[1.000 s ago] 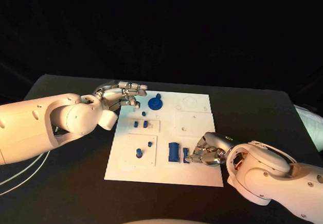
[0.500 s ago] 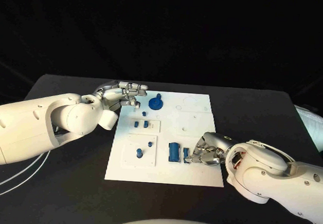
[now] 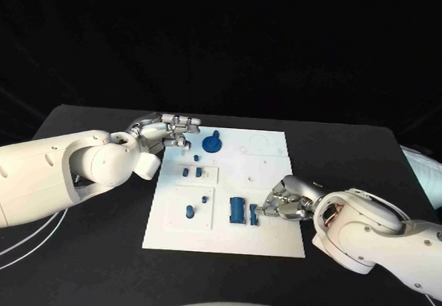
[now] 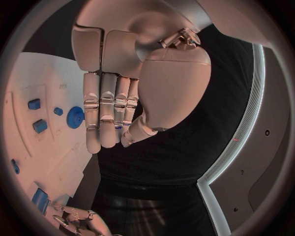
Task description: Assemble the parts on the task board
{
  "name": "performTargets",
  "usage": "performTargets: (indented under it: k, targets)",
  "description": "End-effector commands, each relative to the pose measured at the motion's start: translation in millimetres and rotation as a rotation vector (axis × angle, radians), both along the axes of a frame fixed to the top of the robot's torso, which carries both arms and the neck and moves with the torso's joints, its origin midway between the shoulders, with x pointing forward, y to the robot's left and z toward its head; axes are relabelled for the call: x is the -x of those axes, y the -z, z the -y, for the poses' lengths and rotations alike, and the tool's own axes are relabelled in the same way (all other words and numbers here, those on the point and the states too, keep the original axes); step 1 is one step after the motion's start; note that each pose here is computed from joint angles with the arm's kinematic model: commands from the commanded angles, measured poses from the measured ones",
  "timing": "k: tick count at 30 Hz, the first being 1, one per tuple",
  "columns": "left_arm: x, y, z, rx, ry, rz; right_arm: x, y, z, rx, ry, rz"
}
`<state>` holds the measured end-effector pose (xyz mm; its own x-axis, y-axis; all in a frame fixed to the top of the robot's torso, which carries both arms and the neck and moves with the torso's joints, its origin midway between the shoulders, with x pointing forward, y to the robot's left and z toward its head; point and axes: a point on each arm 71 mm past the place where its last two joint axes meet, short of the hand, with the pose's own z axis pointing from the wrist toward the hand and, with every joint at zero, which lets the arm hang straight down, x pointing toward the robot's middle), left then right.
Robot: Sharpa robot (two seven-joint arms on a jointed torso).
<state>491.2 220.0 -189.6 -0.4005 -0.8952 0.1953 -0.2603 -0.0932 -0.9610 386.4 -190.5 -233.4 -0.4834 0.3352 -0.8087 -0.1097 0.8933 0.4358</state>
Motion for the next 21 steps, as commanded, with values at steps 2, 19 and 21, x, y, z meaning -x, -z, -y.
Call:
performTargets:
  k: [2, 19, 21]
  targets:
    - [-1.2, 0.2, 1.2, 0.012, 0.002, 0.020, -13.9, -17.5, 5, -0.336, 0.038, -0.014]
    - [-12.5, 8.0, -1.4, 0.072, -0.125, 0.069, -100.6, -35.5, 49, -0.923, 0.194, 0.049]
    - [-14.8, 9.6, -3.2, 0.073, -0.147, 0.076, -109.0, -33.8, 51, -0.955, 0.207, 0.057]
